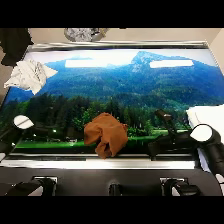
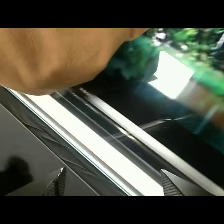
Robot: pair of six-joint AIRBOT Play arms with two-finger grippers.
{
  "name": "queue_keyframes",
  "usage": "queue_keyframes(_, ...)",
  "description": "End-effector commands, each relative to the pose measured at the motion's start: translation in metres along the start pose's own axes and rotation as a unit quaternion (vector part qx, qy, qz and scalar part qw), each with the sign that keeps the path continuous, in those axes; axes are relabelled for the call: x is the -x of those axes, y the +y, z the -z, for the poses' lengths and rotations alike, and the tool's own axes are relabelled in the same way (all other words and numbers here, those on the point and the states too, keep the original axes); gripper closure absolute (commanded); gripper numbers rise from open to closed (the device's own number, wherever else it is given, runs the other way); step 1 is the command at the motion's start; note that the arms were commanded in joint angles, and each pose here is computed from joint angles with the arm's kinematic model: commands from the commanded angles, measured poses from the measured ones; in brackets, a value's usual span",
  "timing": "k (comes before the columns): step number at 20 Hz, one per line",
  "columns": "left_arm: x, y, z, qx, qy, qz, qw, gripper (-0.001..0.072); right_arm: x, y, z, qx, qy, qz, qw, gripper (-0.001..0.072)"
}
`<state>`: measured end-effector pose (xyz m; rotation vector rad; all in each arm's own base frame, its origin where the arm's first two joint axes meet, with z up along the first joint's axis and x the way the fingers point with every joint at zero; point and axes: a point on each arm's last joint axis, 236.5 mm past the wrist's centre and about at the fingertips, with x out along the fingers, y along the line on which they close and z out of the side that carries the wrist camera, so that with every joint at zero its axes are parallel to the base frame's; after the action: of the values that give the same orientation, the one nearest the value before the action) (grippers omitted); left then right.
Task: Fold the shirts.
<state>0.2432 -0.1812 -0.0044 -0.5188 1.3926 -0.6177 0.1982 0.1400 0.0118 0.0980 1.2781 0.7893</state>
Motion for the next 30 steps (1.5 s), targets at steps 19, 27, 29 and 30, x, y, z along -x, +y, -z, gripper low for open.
queue_keyframes(19, -0.041, -0.019, -0.032, 0.031, -0.070, 0.037, 0.996, 0.0681, -0.105, 0.020, -0.091, -0.058, -0.199, -0.137, 0.969, 0.0676)
queue_keyframes(27, 0.180, -0.136, -0.134, -0.238, -0.313, -0.053, 0.918, 0.0683, 0.140, 0.059, -0.206, 0.301, -0.282, 0.182, 0.893, 0.0676)
queue_keyframes(29, 0.283, -0.209, -0.126, -0.282, -0.428, -0.036, 0.858, 0.0683, 0.268, 0.098, -0.218, 0.325, -0.375, 0.283, 0.821, 0.0676)
queue_keyframes(30, 0.325, -0.244, -0.109, -0.313, -0.471, -0.029, 0.824, 0.0683, 0.321, 0.129, -0.212, 0.335, -0.425, 0.298, 0.786, 0.0676)
